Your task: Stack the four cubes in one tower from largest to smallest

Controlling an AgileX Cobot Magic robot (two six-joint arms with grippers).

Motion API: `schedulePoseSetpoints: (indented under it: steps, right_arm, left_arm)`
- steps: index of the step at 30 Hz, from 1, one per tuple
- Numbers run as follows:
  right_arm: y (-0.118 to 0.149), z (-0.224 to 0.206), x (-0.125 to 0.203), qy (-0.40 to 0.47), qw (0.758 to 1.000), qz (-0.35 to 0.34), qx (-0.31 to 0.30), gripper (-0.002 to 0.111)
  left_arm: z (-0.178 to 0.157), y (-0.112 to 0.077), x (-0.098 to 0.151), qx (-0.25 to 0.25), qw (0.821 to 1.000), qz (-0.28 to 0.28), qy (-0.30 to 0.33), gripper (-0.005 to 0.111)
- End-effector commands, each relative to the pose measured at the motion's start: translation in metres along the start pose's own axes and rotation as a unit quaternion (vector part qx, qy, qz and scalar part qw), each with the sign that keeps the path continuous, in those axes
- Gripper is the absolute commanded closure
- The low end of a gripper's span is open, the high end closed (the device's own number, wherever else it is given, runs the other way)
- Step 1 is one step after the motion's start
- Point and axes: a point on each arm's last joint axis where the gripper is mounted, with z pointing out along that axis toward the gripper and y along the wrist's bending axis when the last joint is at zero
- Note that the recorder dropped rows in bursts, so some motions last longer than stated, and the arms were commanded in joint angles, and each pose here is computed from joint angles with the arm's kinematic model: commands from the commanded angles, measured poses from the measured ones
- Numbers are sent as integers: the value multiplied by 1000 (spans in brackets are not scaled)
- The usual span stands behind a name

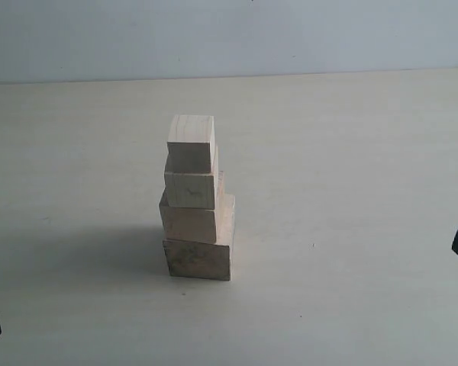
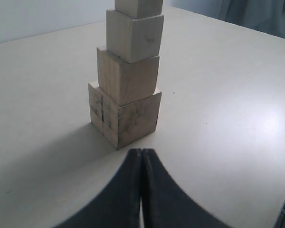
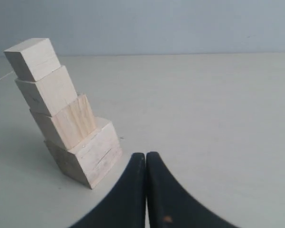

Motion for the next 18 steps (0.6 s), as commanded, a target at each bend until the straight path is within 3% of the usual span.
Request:
schedulePoseSetpoints:
  steps: [1, 5, 18]
  right_arm:
    - [-4, -5, 9, -24, 999, -12, 20, 108]
    - [-2, -7, 32, 47, 999, 26, 10, 108]
    - [-1, -7, 32, 48, 998, 30, 6, 108]
  left_arm:
    - [-1, 0, -1, 0, 1000, -3, -8, 107]
    - [-1, 0, -1, 0, 1000, -3, -8, 107]
    - [-1, 0, -1, 0, 1000, -3, -8, 107]
